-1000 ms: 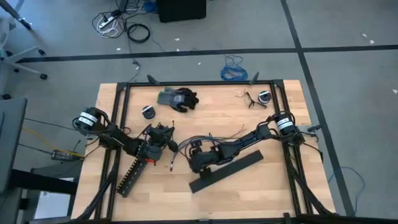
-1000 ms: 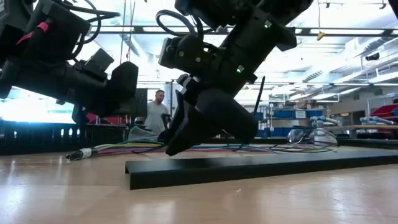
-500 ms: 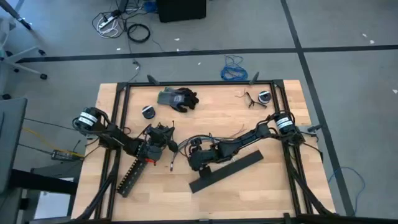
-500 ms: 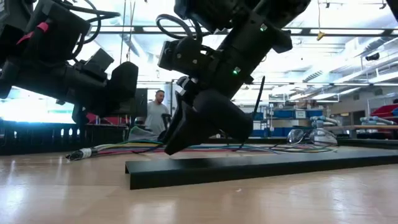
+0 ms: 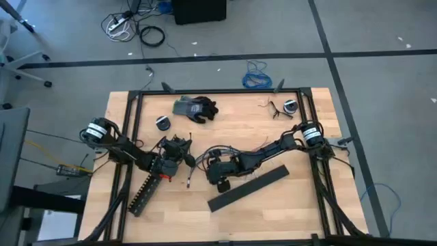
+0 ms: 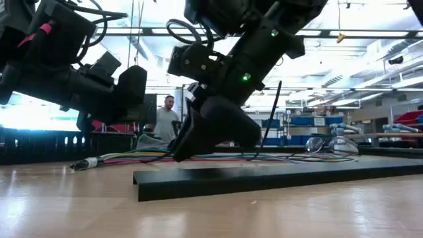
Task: Ziptie cables
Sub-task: Wrap the other black zip tie on the cable wires
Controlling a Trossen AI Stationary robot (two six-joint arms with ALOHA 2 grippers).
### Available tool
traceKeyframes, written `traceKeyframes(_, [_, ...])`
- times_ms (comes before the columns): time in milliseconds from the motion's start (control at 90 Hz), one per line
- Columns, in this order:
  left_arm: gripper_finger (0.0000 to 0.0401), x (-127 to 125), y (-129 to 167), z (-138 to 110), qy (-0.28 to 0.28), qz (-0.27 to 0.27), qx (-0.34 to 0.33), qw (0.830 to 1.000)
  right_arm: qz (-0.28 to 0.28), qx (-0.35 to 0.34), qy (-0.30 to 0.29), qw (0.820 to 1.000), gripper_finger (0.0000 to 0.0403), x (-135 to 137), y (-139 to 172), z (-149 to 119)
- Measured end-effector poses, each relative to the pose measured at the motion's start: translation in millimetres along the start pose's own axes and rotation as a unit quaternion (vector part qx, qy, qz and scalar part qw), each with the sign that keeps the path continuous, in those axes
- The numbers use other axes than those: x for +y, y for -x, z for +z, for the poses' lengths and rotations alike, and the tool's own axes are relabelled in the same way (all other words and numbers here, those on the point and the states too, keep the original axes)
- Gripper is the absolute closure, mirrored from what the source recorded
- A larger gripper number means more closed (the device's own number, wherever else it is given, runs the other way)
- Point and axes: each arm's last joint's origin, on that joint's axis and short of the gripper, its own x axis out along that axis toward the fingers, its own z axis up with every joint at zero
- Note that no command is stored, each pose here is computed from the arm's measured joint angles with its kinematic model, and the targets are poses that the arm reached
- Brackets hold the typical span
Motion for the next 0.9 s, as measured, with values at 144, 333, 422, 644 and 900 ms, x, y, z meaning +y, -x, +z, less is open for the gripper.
traceKeyframes(144, [0.0401, -0.3, 0.0, -0.1, -0.003, -0.002, 0.002, 1.000, -0.001, 0.001, -0.002, 1.000, 0.0290, -2.0, -0.7, -0.5])
traceKeyframes(333, [0.0401, -0.4, 0.0, -0.1, -0.007, -0.004, 0.004, 1.000, -0.002, 0.000, -0.003, 1.000, 0.0302, -3.0, -1.0, -0.5])
traceKeyframes(422, [0.0401, -0.2, 0.0, -0.2, -0.007, -0.004, 0.004, 1.000, -0.003, 0.000, -0.004, 1.000, 0.0309, -4.2, -1.4, -0.8])
traceKeyframes(644, [0.0401, -0.5, 0.0, -0.2, -0.006, -0.006, 0.005, 1.000, 0.002, -0.010, -0.010, 1.000, 0.0315, -6.3, -1.8, 0.7])
traceKeyframes(900, [0.0401, -0.8, 0.0, 0.0, -0.006, -0.007, 0.005, 1.000, 0.005, -0.014, -0.011, 1.000, 0.0316, -6.6, -1.8, 1.3])
